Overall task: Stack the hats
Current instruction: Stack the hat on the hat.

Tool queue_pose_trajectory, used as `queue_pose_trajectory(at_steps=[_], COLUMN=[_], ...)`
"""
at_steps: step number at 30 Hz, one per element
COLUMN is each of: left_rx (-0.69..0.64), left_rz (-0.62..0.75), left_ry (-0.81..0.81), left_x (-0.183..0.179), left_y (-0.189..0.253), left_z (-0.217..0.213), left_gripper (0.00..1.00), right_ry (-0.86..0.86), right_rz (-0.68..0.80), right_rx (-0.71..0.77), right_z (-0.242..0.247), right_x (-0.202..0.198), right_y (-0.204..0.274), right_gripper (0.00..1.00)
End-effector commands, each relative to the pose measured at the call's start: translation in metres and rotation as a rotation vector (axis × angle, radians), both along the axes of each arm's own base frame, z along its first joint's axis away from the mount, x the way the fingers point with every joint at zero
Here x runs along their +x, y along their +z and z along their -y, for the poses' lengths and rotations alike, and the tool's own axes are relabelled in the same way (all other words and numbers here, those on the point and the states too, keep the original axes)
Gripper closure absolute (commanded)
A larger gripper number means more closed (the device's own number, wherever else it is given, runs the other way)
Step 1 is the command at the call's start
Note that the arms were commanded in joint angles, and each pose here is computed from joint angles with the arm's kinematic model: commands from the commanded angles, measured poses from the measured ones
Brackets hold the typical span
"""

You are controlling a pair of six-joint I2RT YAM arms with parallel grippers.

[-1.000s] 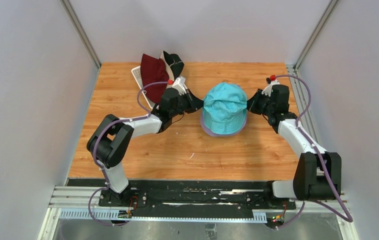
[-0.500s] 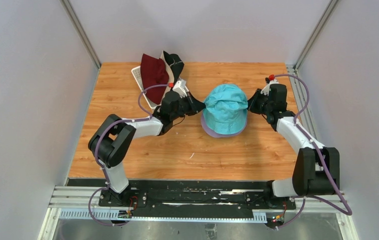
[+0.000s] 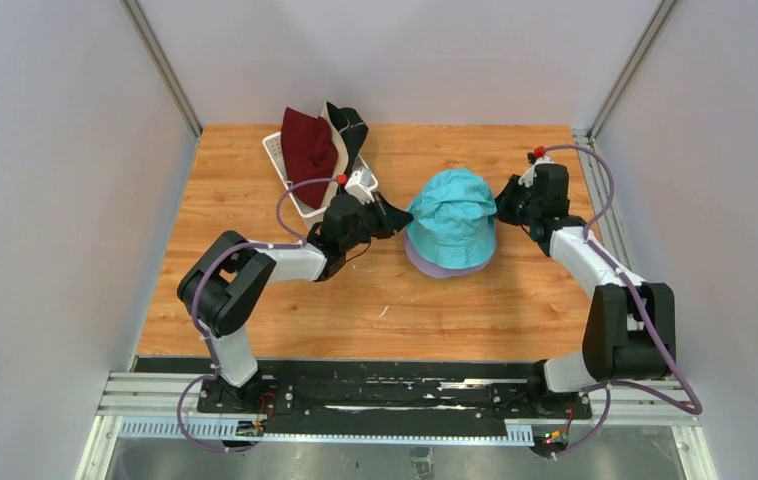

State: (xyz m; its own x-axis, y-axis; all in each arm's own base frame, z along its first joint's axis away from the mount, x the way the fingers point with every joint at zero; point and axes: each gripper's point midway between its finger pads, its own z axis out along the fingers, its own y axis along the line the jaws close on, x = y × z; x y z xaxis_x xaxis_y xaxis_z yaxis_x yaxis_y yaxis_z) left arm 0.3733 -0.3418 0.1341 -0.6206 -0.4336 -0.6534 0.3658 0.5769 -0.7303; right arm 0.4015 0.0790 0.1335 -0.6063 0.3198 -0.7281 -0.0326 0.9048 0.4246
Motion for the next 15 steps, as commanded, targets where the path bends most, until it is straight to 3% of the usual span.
queue_pose_trajectory(at_steps=[1, 15], left_rx=[0.265, 0.323], left_rz=[-0.232, -0.28], left_ry=[0.015, -0.01], left_x=[-0.039, -0.07], left_y=[-0.105, -0.134], left_z=[-0.033, -0.028], left_gripper=[1.0, 1.0], right_ry=[-0.112, -0.107], right_rz=[-0.276, -0.303], right_rx=[-0.177, -0.2], right_z=[0.039, 0.036], right_x=[-0.038, -0.036], right_y=[-0.075, -0.085], right_gripper=[1.0, 0.99])
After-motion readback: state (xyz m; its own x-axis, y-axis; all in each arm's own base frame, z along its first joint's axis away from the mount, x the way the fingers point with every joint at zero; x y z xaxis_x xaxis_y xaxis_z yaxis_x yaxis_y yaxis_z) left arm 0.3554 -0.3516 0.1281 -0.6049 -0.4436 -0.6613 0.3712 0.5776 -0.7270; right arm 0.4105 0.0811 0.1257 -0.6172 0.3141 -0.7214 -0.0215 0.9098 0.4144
